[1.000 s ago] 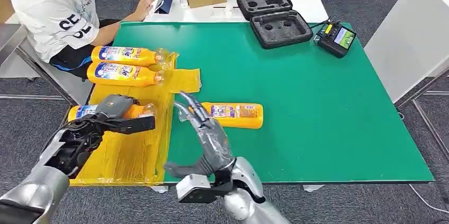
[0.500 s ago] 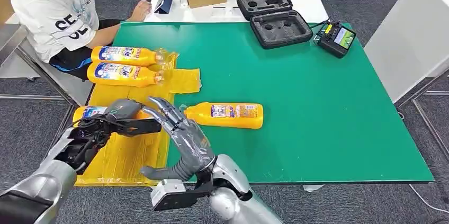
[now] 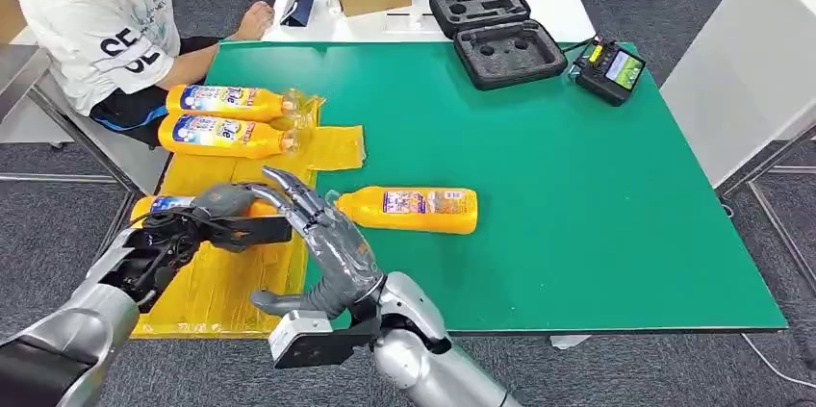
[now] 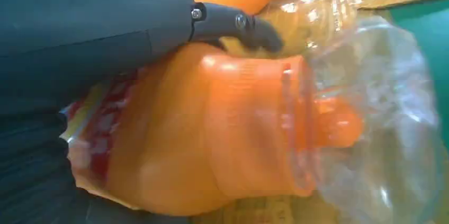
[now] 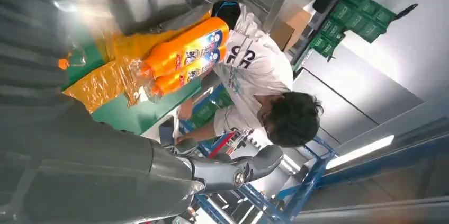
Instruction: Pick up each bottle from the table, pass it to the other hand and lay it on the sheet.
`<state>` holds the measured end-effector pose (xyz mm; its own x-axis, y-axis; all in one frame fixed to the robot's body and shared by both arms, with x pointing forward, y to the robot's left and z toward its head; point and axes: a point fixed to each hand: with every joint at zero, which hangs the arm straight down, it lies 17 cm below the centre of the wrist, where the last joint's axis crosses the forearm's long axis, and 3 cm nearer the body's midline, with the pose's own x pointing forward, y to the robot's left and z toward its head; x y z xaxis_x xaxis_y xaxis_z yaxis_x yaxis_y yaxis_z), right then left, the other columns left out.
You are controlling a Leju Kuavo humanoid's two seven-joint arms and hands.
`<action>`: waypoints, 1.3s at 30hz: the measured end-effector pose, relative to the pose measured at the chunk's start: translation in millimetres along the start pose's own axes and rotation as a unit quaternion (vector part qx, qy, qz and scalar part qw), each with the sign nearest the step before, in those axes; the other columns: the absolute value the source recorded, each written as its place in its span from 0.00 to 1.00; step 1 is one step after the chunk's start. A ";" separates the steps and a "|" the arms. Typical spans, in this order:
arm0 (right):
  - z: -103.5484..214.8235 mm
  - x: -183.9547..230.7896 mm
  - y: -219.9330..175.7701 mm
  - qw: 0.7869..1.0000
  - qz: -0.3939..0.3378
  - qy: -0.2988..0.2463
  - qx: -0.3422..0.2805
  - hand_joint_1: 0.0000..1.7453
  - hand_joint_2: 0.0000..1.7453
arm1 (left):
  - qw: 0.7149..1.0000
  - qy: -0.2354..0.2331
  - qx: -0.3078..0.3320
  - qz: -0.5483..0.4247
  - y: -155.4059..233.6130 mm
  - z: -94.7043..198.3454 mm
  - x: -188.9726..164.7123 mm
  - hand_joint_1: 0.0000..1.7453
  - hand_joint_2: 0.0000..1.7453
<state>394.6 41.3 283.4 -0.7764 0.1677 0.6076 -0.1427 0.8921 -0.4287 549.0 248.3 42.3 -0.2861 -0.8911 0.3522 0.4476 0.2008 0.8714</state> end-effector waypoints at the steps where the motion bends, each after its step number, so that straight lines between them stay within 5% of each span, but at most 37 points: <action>1: 0.3 -0.8 0.1 1.000 0.000 0.001 0.000 0.00 1.00 | 1.000 0.002 0.003 0.008 0.9 -0.2 -0.6 0.00 0.00; 10: 4.3 -8.6 1.1 1.000 0.000 0.013 -0.004 0.00 1.00 | 0.993 0.005 0.023 0.119 5.8 1.4 -0.9 0.00 0.00; 20: 12.2 -19.1 4.8 1.000 0.003 0.029 -0.002 0.00 1.00 | 0.952 -0.018 0.081 0.296 26.2 7.8 -0.2 0.00 0.00; 25: 18.9 -24.7 9.1 0.999 0.004 0.039 0.003 0.00 1.00 | 0.919 -0.045 0.173 0.351 48.7 18.9 -4.2 0.00 0.00; 29: 22.9 -25.9 13.6 0.999 0.006 0.042 0.012 0.00 1.00 | 0.890 -0.025 0.317 0.326 79.1 43.9 -28.9 0.00 0.00; 32: 24.3 -26.2 14.7 0.999 0.006 0.044 0.013 0.00 1.00 | 0.879 -0.014 0.359 0.313 87.7 55.6 -36.5 0.00 0.00; 33: 24.0 -25.6 15.2 0.999 0.007 0.043 0.013 0.00 1.00 | 0.879 -0.008 0.380 0.289 91.5 61.7 -39.2 0.00 1.00; 39: 23.3 -27.3 13.8 0.998 0.036 0.042 0.015 0.00 1.00 | 0.795 0.021 0.574 0.196 131.8 138.8 -54.9 0.00 1.00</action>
<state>399.5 39.2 245.3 -0.7308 0.2663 0.6285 -0.1077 0.8642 -0.4914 506.1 380.2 185.2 -0.2763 -0.6771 0.6820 -0.5793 0.6836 0.4440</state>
